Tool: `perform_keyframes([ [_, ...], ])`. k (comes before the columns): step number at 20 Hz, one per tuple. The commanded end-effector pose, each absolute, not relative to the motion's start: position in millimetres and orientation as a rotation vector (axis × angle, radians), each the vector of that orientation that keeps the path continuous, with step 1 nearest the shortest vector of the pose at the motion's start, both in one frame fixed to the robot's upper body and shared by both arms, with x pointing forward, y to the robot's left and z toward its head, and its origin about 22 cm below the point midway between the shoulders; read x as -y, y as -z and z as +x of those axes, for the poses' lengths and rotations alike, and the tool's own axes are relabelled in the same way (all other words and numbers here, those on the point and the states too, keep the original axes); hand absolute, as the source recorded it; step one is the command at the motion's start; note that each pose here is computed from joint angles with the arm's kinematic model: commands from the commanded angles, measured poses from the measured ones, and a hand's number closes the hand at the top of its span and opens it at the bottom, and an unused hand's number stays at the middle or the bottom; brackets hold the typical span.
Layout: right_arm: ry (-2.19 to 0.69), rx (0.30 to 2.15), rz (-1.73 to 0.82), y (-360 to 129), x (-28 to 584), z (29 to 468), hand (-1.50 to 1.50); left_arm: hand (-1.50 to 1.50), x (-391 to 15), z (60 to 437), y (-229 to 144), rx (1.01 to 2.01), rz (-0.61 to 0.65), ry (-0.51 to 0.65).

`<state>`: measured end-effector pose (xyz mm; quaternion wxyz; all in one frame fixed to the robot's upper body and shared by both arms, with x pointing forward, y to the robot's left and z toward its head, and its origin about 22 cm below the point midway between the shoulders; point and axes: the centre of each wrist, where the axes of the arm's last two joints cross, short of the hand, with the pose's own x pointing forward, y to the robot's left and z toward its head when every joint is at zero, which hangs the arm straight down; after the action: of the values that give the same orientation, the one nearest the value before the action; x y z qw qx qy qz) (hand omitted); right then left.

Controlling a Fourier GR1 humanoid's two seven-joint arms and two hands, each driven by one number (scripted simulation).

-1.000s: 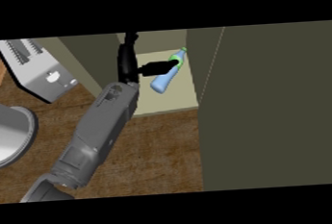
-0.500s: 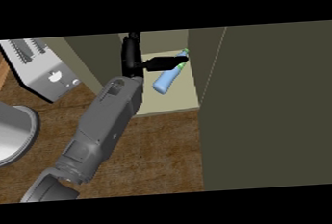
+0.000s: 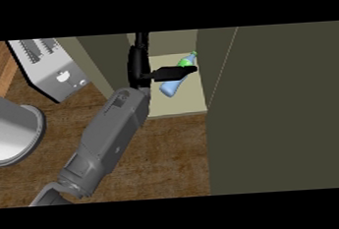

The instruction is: Pick up the bottled water, place it into the cabinet and close the cabinet

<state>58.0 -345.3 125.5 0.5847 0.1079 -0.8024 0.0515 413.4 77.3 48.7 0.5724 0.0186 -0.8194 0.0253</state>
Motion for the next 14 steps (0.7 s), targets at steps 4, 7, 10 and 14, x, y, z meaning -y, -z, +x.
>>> perform_keyframes([
  [4, -0.132, 1.9, 0.252, -153, 323, 41, -1.5, -1.5, -62, 368, -26, 1.886, -0.077, -0.064],
  [7, -0.132, 1.897, 0.27, -153, 322, 43, -1.5, -1.5, -54, 343, -20, 1.863, -0.163, -0.063],
  [10, -0.136, 1.896, 0.226, -161, 323, 43, -1.5, -1.5, -50, 324, -25, 1.864, -0.19, -0.095],
  [14, -0.123, 1.888, 0.235, -152, 327, 50, -1.5, -1.5, -54, 283, -11, 1.876, -0.245, -0.141],
])
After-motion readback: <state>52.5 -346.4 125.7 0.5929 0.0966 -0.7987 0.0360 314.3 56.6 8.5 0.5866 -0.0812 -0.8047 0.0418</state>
